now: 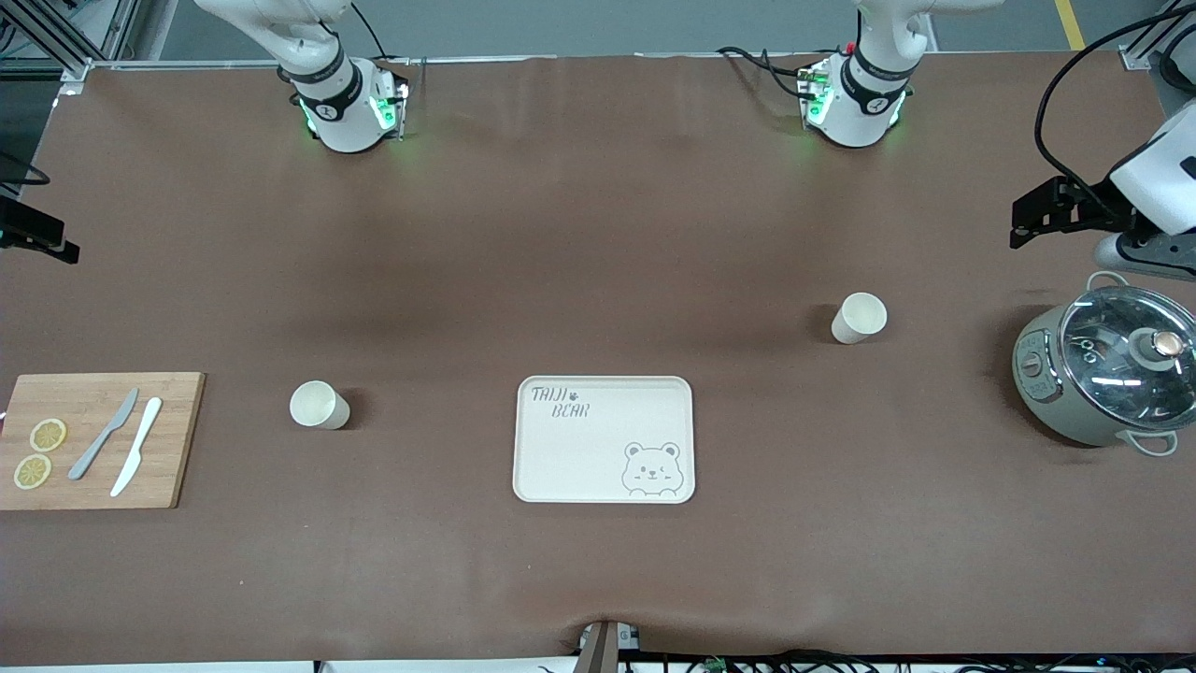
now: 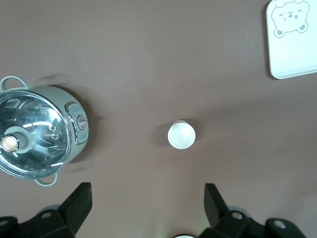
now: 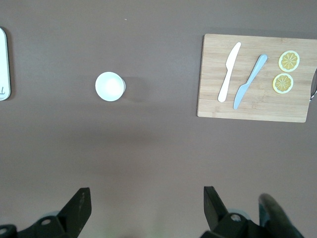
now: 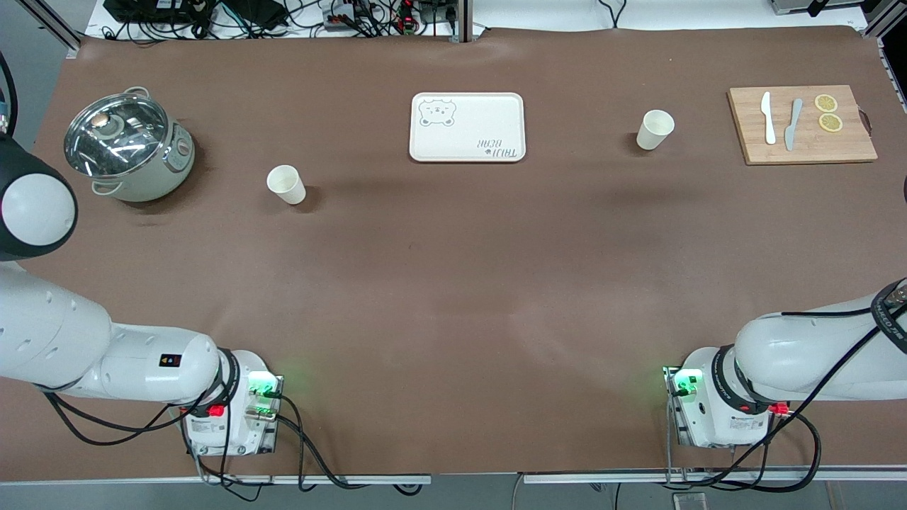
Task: Place white IKEA cup upright on tray with both arms
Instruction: 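Raise both arms from rest and swing them toward the white cups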
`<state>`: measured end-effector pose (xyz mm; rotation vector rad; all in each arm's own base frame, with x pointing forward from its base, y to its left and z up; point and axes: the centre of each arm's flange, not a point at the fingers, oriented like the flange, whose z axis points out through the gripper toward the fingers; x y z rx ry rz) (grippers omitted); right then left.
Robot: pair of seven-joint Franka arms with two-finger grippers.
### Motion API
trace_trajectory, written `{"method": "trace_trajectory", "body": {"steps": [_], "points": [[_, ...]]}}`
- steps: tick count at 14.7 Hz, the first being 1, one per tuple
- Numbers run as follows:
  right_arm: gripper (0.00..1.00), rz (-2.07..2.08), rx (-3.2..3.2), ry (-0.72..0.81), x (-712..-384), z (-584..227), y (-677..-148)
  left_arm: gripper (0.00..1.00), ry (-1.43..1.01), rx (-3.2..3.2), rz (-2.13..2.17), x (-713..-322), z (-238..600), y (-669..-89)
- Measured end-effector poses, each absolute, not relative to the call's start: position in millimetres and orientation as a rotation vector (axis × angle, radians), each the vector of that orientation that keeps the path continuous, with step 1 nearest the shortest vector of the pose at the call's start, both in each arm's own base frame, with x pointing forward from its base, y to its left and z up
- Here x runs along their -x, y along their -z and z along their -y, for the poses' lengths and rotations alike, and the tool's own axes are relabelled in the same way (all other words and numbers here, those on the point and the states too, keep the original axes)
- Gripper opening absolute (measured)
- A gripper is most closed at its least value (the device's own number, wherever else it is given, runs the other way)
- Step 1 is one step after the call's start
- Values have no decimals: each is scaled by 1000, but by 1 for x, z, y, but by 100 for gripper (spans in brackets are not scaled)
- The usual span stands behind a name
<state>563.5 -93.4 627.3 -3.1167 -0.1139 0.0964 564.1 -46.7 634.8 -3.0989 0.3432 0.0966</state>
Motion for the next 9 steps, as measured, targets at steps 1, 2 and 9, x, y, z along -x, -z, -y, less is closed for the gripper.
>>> {"method": "trace_trajectory", "body": {"steps": [1, 2, 9], "points": [[100, 115, 3117, -96, -564, 93, -627, 100, -98, 3097, -343, -564, 47, -634], [100, 115, 3117, -96, -564, 93, -627, 100, -99, 3095, -344, -565, 46, -634], [100, 115, 3117, -96, -564, 93, -627, 100, -168, 3095, -334, -570, 41, -581]]}}
